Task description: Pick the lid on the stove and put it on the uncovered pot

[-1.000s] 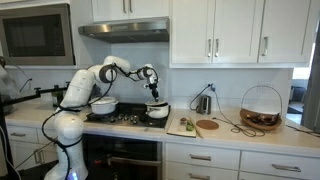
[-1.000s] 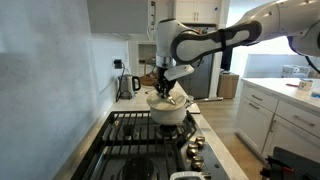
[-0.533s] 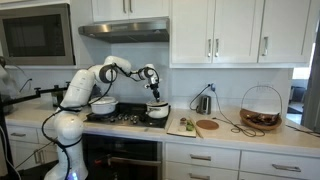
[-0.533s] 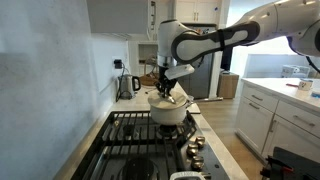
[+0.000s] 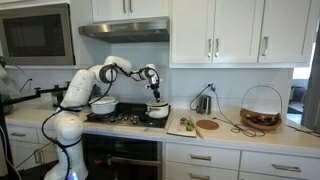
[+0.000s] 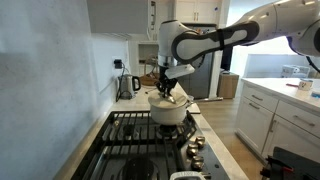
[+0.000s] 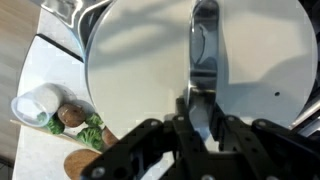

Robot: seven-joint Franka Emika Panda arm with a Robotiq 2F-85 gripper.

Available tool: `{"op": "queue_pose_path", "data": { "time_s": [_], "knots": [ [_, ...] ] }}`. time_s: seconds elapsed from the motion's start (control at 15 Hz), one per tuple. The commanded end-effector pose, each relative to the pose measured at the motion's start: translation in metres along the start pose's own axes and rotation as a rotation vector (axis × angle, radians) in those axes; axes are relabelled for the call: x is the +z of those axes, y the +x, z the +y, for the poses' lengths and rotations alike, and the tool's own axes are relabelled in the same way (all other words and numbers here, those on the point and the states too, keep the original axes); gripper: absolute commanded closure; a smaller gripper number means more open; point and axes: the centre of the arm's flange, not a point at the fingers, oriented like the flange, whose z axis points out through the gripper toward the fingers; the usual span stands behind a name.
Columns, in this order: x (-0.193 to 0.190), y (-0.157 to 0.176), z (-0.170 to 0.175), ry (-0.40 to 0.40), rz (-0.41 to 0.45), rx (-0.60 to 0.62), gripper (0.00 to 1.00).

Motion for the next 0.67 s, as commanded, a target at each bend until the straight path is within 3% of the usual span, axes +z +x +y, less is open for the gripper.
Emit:
{"op": "queue_pose_path", "data": {
  "time_s": [0.0, 0.53, 0.6],
  "knots": [
    [-0.0064, -0.0024, 0.0145, 0.013, 0.007, 0.011, 0.94],
    [-0.0018, 0.0033, 0.0227, 0.011, -0.006, 0.025, 0.91],
    [0.0000, 0.0037, 0.0239, 0.009, -0.010, 0.027, 0.50]
  ]
}}
